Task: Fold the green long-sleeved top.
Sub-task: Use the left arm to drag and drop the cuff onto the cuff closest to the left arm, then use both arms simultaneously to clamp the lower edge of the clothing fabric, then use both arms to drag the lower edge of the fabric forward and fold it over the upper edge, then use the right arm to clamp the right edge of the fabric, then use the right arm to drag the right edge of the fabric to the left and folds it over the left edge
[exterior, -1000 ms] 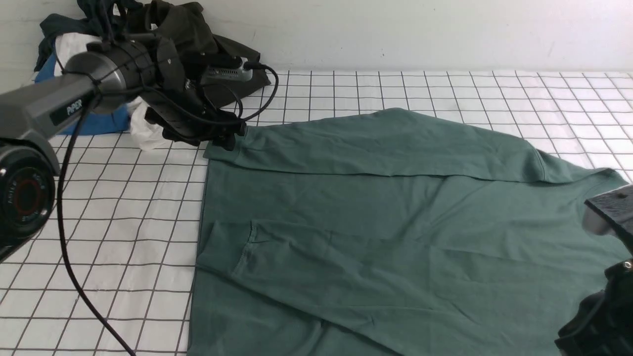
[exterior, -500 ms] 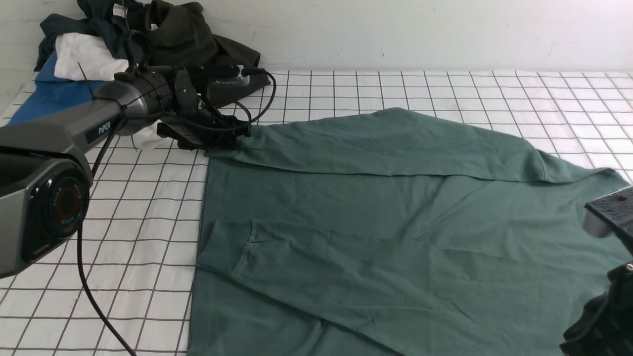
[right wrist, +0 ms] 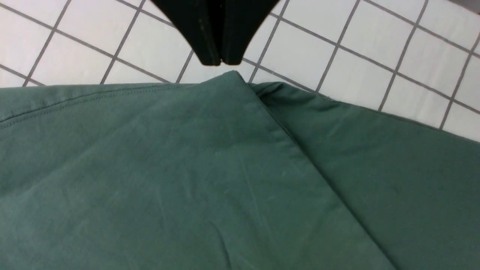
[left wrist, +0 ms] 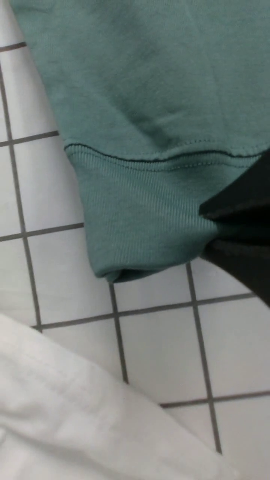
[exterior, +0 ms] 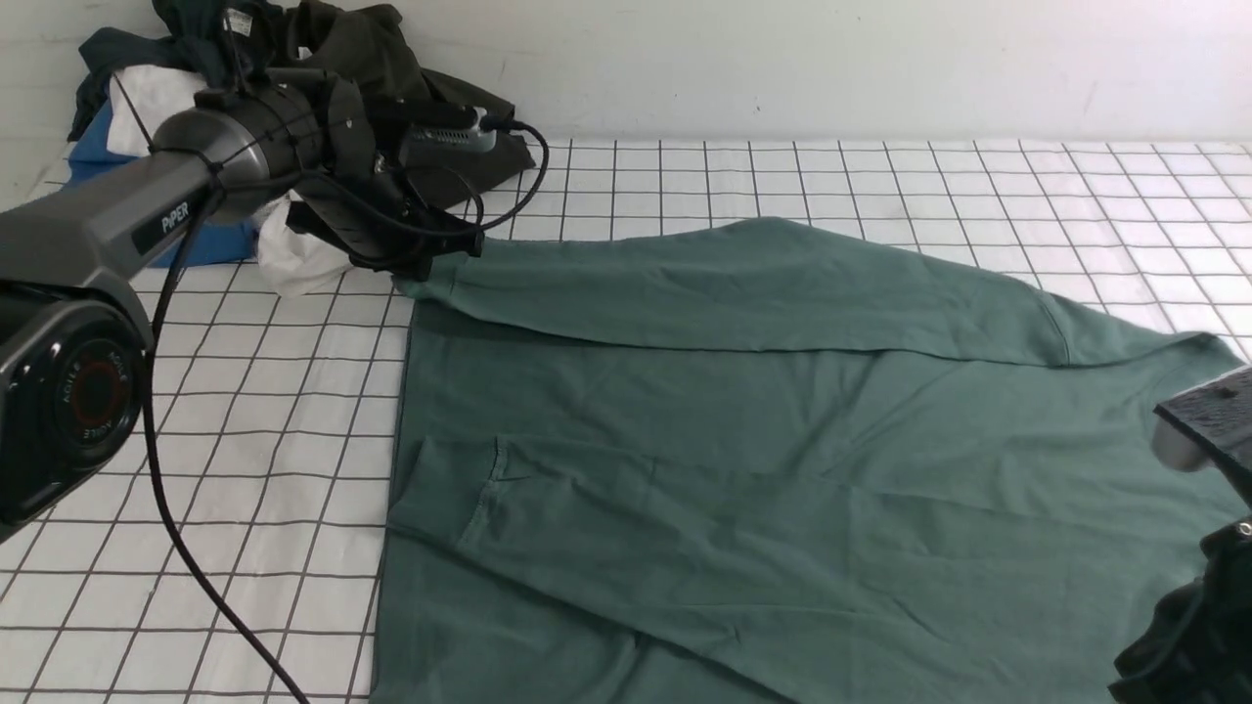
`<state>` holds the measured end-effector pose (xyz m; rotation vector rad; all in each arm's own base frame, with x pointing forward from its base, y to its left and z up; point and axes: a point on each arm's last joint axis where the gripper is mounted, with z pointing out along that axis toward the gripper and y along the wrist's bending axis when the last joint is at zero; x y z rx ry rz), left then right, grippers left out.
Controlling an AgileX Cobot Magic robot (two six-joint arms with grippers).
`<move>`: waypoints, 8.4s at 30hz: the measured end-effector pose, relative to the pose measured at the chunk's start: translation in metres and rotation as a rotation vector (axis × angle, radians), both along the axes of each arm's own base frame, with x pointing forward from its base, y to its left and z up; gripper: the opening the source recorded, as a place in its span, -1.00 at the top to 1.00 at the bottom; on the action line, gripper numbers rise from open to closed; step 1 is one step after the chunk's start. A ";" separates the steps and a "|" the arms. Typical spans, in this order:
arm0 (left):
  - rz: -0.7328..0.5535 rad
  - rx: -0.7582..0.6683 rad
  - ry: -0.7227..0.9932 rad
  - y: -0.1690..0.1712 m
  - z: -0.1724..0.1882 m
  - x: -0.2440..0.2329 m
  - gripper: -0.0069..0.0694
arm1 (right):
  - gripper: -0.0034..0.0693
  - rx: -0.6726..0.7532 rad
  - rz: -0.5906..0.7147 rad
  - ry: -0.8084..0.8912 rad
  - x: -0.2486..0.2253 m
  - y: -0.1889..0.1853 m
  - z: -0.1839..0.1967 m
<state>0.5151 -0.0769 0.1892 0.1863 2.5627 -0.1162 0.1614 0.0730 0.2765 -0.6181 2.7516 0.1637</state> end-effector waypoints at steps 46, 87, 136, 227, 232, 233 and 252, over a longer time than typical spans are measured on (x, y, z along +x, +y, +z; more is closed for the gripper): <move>-0.211 -0.072 0.346 0.008 0.041 -0.251 -0.17 | 0.84 -0.018 0.032 -0.100 -0.036 -0.019 0.027; -0.916 0.456 0.522 -0.100 -0.035 -0.356 0.78 | 0.76 0.099 0.144 -0.096 -0.039 -0.006 0.029; -0.997 0.539 0.505 -0.019 -0.011 -0.420 0.80 | -0.47 -0.270 0.885 0.161 -0.012 0.062 -0.118; -0.256 0.216 0.471 -0.015 0.008 -0.151 0.48 | -0.36 -0.078 -0.550 0.032 0.219 -0.131 -0.087; -0.242 0.233 0.524 0.000 -0.026 -0.168 0.81 | -0.36 -0.069 -0.552 0.101 0.224 -0.130 -0.118; -0.240 0.232 0.522 0.001 -0.026 -0.168 0.82 | -0.36 -0.068 -0.550 0.105 0.224 -0.129 -0.120; -0.198 0.123 0.130 0.009 0.113 -0.222 0.84 | 0.78 -0.137 -0.395 -0.047 0.202 -0.132 -0.019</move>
